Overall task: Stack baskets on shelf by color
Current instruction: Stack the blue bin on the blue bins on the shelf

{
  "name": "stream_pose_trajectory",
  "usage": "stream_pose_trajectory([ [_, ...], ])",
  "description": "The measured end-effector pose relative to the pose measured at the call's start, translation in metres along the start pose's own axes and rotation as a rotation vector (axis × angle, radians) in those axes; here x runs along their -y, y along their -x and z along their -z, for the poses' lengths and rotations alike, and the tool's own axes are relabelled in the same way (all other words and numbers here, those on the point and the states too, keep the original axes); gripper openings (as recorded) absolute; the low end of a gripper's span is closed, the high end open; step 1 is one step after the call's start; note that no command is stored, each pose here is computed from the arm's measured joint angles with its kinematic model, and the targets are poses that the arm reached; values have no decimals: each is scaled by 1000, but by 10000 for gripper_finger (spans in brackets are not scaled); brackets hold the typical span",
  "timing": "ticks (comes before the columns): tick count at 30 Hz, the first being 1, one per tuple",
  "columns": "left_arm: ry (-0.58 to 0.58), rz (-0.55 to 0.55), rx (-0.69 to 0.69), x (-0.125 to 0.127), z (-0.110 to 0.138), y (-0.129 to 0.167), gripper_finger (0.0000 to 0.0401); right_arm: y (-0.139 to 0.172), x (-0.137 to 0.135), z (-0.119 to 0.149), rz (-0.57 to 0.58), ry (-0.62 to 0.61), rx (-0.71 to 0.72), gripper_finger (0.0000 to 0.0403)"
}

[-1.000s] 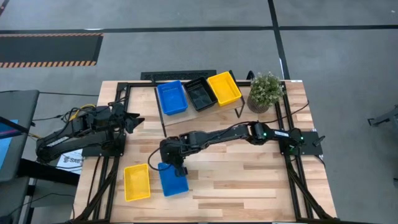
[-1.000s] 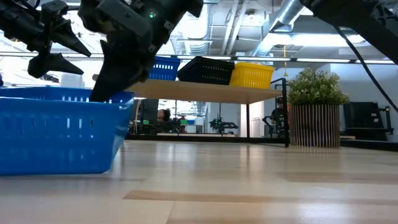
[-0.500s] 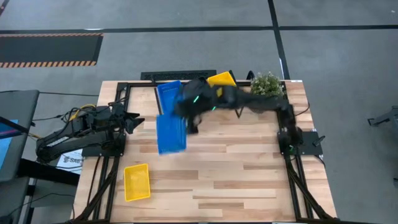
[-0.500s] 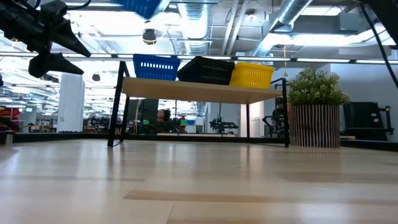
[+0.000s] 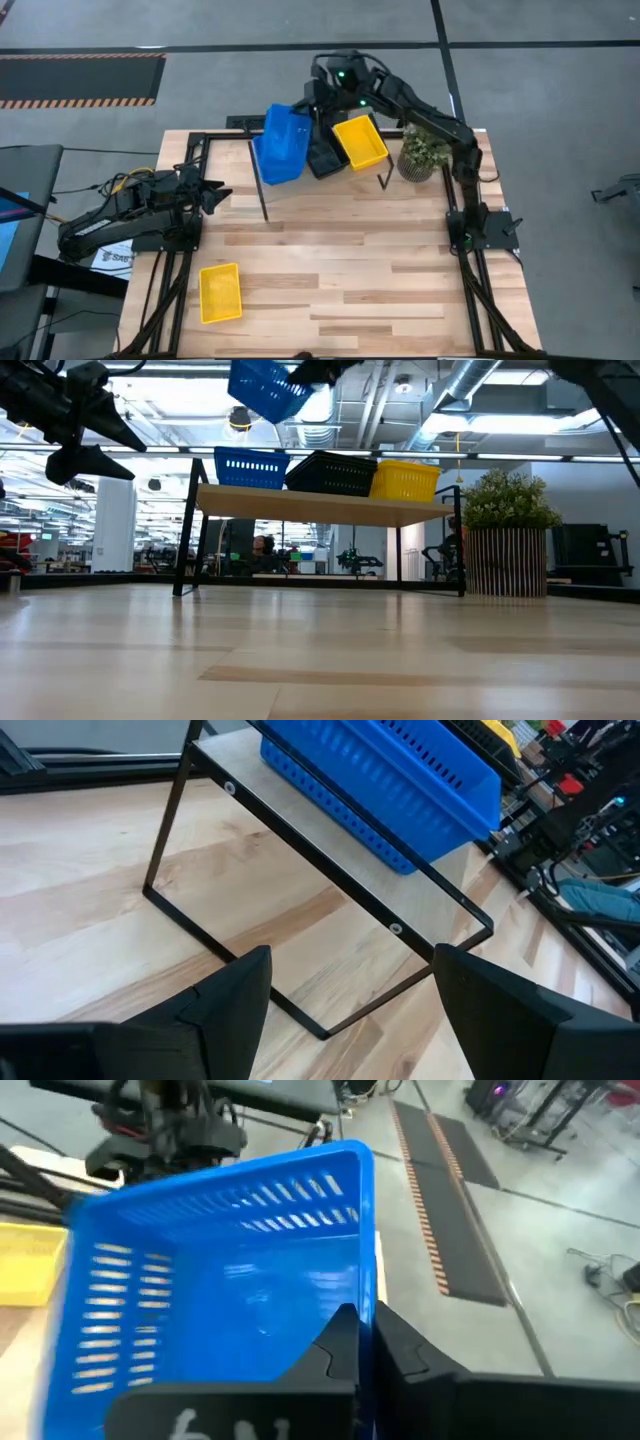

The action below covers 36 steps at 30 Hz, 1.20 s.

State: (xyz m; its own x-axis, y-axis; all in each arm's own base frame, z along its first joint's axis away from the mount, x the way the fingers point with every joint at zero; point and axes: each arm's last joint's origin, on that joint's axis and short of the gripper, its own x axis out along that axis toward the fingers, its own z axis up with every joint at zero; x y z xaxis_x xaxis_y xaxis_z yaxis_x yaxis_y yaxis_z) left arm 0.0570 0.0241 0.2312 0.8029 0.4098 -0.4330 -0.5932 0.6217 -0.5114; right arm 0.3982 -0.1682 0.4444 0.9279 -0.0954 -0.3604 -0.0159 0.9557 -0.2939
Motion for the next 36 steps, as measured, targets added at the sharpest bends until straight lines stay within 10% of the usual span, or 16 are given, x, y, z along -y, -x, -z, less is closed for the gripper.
stream_pose_trajectory([
  [23,9,-19,14,-1,0,0,265,-44,14,42,-63,53,-90,36],
  [36,9,-20,16,-1,0,0,265,-54,15,49,-60,57,-104,148],
])
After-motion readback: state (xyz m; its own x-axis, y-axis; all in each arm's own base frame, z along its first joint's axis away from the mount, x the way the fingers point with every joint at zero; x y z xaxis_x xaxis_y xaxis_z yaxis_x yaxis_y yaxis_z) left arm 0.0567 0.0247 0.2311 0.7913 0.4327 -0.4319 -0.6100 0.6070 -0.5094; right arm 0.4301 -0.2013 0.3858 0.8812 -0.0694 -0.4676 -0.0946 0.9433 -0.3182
